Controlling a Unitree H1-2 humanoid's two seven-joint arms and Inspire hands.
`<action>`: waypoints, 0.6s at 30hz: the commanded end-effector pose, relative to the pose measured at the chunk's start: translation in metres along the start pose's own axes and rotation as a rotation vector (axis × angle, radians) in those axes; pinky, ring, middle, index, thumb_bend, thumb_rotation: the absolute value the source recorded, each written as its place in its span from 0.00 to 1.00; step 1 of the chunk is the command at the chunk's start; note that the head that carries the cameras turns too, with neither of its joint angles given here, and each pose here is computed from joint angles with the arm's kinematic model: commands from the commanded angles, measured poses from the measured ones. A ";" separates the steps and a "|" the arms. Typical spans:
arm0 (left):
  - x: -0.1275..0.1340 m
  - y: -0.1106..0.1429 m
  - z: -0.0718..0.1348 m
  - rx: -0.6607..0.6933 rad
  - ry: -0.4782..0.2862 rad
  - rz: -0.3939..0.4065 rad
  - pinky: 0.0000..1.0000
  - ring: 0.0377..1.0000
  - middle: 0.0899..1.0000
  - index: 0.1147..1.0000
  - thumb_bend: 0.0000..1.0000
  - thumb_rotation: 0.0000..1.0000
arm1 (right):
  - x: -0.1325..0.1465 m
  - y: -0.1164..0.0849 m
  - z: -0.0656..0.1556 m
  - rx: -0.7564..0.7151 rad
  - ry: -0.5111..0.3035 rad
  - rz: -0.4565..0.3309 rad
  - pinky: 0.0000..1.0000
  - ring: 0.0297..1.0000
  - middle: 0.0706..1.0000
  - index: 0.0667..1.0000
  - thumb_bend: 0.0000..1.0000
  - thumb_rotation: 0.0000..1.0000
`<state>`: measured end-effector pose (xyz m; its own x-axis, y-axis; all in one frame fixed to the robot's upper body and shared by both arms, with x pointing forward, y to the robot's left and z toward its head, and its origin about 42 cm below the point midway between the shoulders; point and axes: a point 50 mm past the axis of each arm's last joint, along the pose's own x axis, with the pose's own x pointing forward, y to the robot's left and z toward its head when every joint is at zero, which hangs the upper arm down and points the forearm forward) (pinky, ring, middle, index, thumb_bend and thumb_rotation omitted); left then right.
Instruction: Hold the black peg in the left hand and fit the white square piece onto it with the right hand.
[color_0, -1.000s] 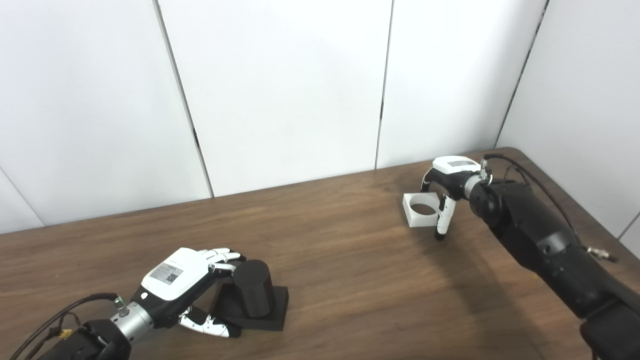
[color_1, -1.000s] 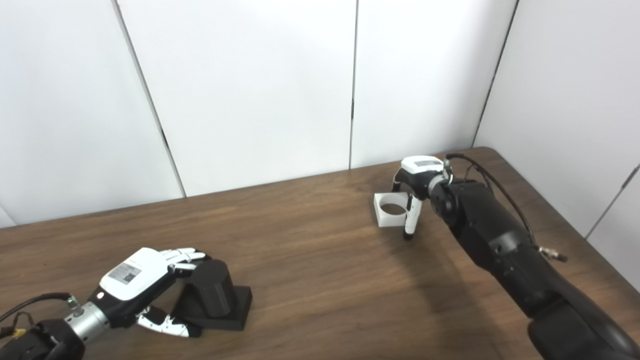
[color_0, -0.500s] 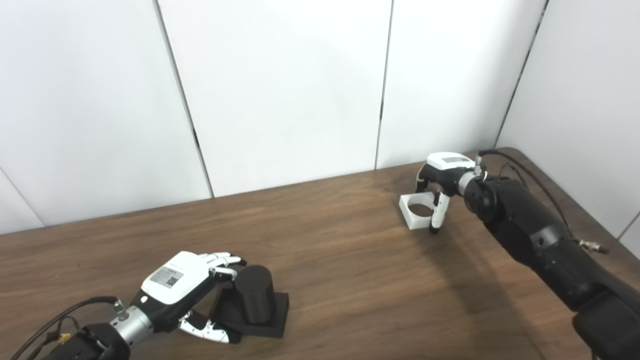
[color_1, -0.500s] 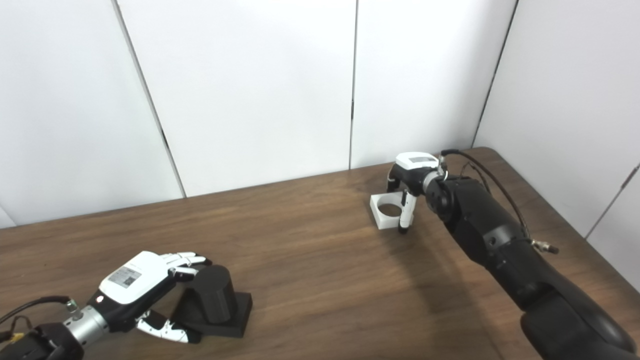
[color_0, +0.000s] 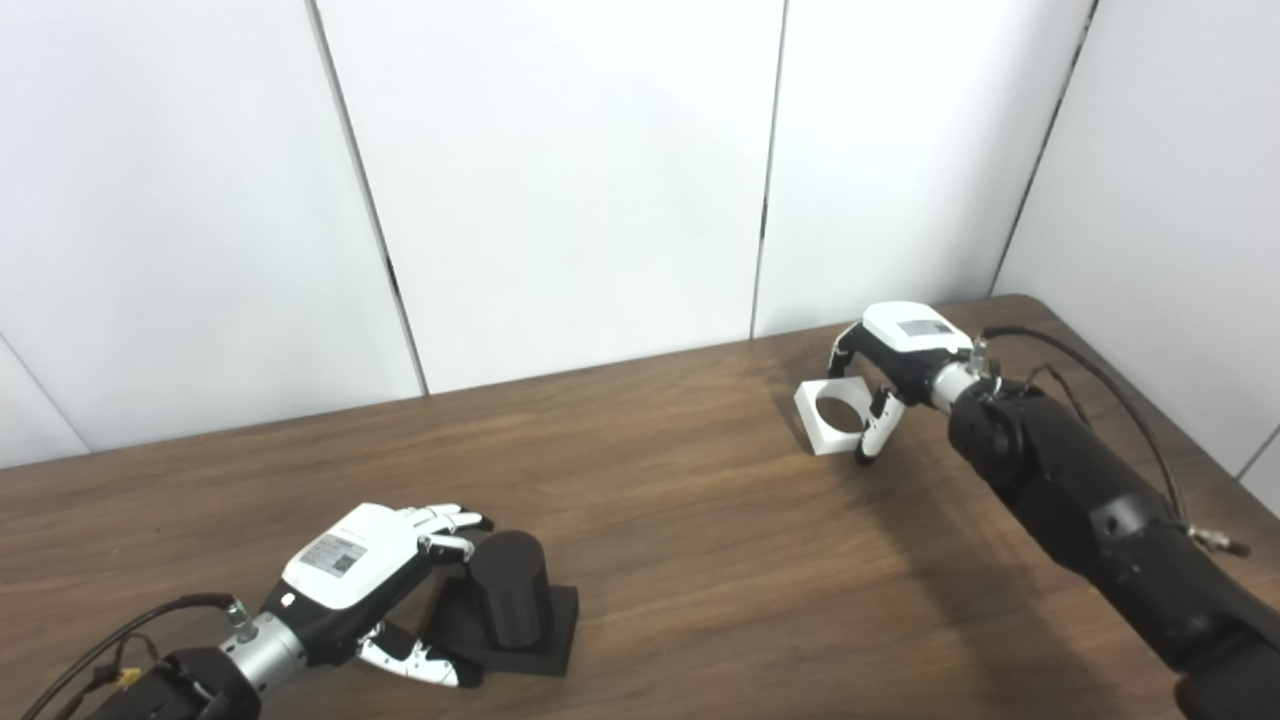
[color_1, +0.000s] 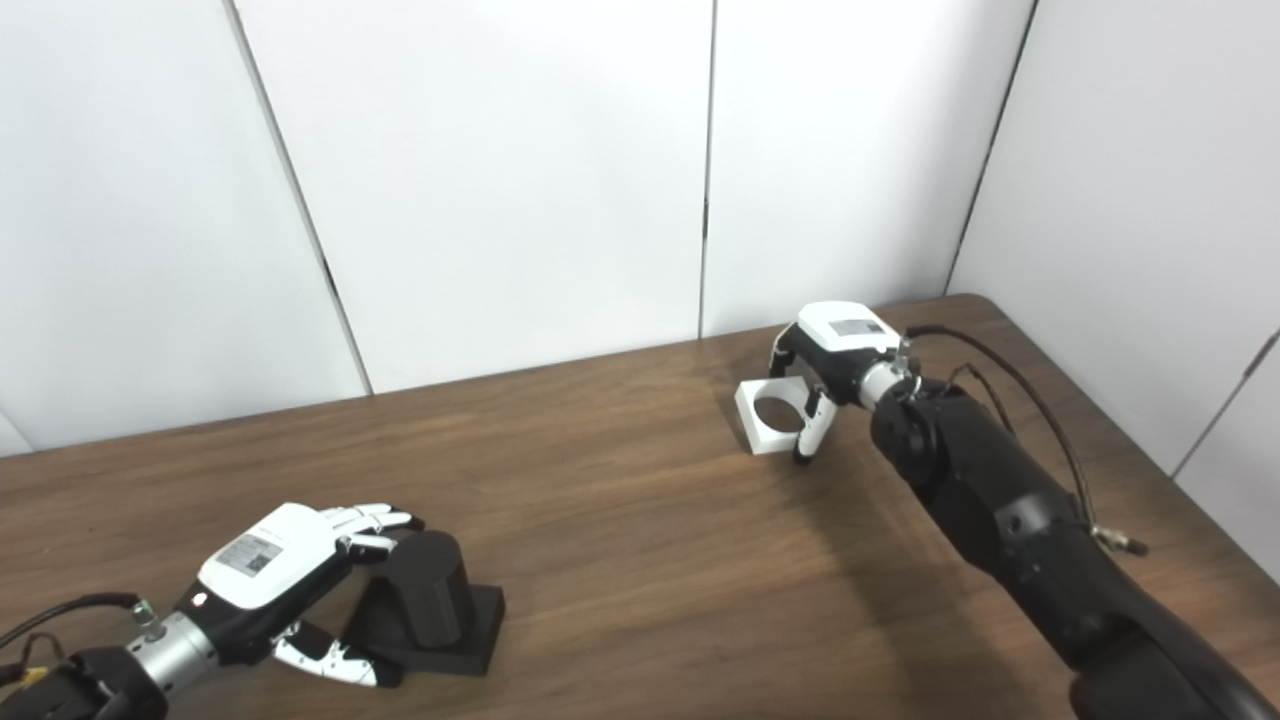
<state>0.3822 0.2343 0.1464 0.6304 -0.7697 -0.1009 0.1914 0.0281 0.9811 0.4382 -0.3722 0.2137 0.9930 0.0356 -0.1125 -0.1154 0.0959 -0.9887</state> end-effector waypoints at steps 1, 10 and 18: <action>-0.017 -0.042 0.006 0.027 0.006 -0.219 0.79 0.88 0.86 0.43 0.52 0.06 | -0.001 -0.035 0.012 -0.025 -0.101 -0.117 0.82 0.78 0.70 0.44 0.52 0.13; -0.010 -0.046 0.010 0.036 -0.001 -0.227 0.80 0.90 0.88 0.43 0.52 0.07 | -0.029 -0.060 0.042 -0.027 -0.234 -0.217 0.82 0.78 0.71 0.44 0.52 0.13; 0.002 -0.044 0.018 0.060 0.008 -0.242 0.83 0.92 0.90 0.43 0.52 0.07 | -0.044 -0.074 0.071 -0.006 -0.368 -0.254 0.77 0.77 0.73 0.44 0.52 0.13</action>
<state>0.3836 0.2231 0.1475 0.6354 -0.7643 -0.1098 0.1860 0.0135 0.9825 0.4021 -0.3174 0.2702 0.9484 0.3034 0.0922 0.0536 0.1333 -0.9896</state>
